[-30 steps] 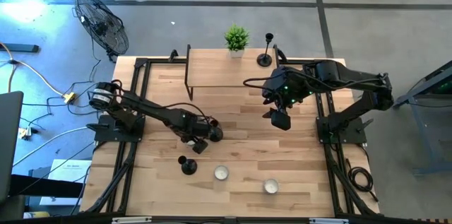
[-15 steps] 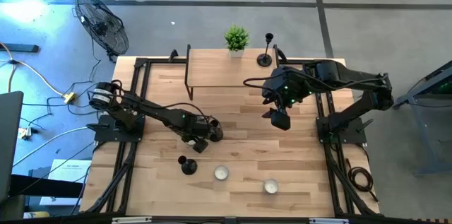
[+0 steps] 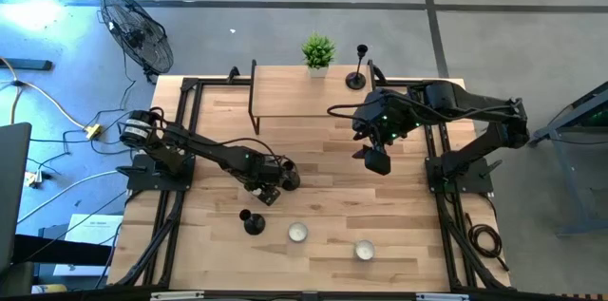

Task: Pick & Place candle stick holders
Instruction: Put the purple pink scented candle on the shelf

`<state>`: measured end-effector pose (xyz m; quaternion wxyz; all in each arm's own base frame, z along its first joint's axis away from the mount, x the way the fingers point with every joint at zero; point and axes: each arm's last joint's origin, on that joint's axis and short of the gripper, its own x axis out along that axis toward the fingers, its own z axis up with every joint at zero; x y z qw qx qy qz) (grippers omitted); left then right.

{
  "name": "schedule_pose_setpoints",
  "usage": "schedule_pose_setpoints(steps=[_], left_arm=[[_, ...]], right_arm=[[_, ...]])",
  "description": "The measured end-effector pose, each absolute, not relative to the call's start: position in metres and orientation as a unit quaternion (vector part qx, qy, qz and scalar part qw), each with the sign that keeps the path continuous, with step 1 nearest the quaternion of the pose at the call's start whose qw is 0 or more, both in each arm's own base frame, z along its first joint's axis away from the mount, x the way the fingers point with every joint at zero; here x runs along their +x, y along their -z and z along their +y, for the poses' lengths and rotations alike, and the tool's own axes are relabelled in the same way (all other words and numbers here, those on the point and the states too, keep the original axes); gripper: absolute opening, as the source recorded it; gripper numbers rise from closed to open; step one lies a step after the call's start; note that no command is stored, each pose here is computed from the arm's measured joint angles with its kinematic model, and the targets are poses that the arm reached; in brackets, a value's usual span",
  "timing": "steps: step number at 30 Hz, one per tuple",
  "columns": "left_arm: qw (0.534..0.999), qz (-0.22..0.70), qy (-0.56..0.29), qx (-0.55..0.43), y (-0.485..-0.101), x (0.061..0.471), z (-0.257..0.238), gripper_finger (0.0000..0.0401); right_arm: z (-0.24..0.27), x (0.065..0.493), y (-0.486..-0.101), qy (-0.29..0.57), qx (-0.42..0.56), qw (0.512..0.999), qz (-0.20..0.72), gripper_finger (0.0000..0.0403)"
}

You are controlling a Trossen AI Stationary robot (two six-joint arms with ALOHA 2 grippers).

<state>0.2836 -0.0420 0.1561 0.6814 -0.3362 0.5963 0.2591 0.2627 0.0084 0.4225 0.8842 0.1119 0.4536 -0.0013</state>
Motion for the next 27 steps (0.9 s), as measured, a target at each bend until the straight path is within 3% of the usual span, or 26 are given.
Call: schedule_pose_setpoints(steps=[27], left_arm=[[0.677, 0.607, -0.262, -0.323, -0.1635, 0.2846, -0.0417, 0.0292]], right_arm=[[0.0083, 0.2627, -0.4226, 0.003, 0.114, 0.884, 0.453, 0.0240]])
